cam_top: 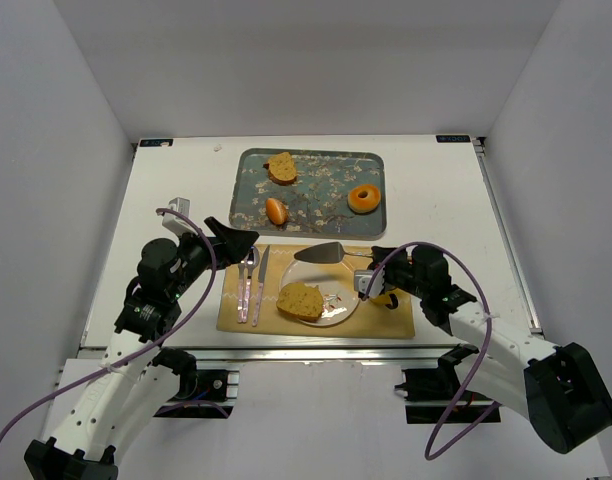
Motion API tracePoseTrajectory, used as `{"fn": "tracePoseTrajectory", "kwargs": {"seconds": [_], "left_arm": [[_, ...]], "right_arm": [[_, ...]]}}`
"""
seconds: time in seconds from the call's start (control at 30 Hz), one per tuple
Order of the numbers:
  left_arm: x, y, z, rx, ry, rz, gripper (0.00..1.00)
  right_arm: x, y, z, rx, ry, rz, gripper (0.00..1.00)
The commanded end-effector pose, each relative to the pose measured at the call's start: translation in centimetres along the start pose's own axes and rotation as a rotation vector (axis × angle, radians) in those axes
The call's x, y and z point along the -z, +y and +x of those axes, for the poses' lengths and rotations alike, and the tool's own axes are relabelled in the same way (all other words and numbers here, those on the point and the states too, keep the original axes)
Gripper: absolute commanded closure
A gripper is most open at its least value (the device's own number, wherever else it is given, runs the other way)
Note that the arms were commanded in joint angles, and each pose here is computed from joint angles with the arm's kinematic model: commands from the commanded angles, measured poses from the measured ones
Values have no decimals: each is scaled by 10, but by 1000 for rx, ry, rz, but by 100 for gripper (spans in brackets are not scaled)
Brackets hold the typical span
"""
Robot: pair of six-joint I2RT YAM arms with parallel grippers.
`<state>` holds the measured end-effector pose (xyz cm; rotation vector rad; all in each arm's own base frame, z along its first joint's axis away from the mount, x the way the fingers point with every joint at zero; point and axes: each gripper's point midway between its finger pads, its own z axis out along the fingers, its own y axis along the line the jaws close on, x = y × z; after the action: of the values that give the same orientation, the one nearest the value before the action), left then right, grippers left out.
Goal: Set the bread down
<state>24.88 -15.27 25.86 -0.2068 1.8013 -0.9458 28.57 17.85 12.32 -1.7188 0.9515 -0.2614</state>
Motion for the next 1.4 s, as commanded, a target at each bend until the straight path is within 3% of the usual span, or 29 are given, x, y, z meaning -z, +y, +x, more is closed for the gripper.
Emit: {"fn": "tracePoseTrajectory", "kwargs": {"seconds": [0.0,0.07,0.2,0.23,0.33,0.5,0.6,0.77,1.13,1.17,1.27,1.3,1.37], "left_arm": [[2,1,-4,3,-18,-8,2],[1,1,-4,3,-19,-9,2],[1,1,-5,3,-20,-8,2],[1,1,-5,3,-21,-9,2],[2,1,-5,3,-22,-10,2],[1,3,-3,2,-20,-10,2],[1,3,-3,0,-20,-10,2],[-3,5,-1,-3,-18,-10,2],[-11,6,-1,-7,-3,-13,2],[-12,7,0,-6,-2,-16,2],[-12,7,-2,-6,-6,-16,2],[-12,7,-2,-6,-6,-18,2],[-12,8,-2,-6,-5,-19,2]], "right_arm": [[1,-34,-7,-47,-23,106,100],[-1,-42,-5,-128,-5,111,100],[-15,-66,21,-499,132,108,100],[-14,-94,32,-649,181,181,100],[-10,-83,80,-991,377,163,100],[18,-45,161,-1352,605,174,100],[39,-24,192,-1433,701,204,100],[66,19,224,-1413,861,252,100],[66,64,243,-1586,933,157,100],[67,66,243,-1603,921,145,95],[69,64,244,-1598,901,127,63],[68,61,243,-1592,881,120,46],[73,54,240,-1569,852,114,30]]}}
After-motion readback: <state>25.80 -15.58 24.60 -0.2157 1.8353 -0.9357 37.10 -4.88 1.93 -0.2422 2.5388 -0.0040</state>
